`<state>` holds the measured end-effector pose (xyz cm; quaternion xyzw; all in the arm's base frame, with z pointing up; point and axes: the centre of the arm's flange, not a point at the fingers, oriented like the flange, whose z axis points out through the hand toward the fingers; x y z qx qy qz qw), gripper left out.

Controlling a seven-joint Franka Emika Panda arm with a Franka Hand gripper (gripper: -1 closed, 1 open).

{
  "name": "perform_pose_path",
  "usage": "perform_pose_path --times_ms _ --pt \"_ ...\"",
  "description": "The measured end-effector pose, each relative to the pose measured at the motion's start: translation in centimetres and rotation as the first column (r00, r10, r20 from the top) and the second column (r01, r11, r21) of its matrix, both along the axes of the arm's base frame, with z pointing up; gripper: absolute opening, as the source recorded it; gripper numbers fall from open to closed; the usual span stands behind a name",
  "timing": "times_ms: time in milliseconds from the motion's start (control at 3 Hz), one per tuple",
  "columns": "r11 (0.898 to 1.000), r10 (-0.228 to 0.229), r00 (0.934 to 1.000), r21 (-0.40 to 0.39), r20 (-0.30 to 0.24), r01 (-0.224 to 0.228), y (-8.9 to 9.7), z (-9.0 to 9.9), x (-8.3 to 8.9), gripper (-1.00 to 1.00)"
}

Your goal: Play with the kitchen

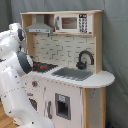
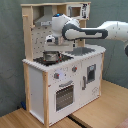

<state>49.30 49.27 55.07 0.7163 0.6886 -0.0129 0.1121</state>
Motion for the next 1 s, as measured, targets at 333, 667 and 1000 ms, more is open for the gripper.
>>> perform_pose_path --times_ms 333,667,1000 --pt "0.999 -0.049 0.998 -0.025 -0.041 0.048 -0.8 1.3 -1.5 -1.0" --pt "0.993 -0.109 0.991 -0.059 -0.077 0.105 -2.3 2.8 -2.8 -1.0" --pt "0.978 -0.188 0.9759 -0.116 -0.11 0.175 -4.0 3.3 -3.4 -1.0"
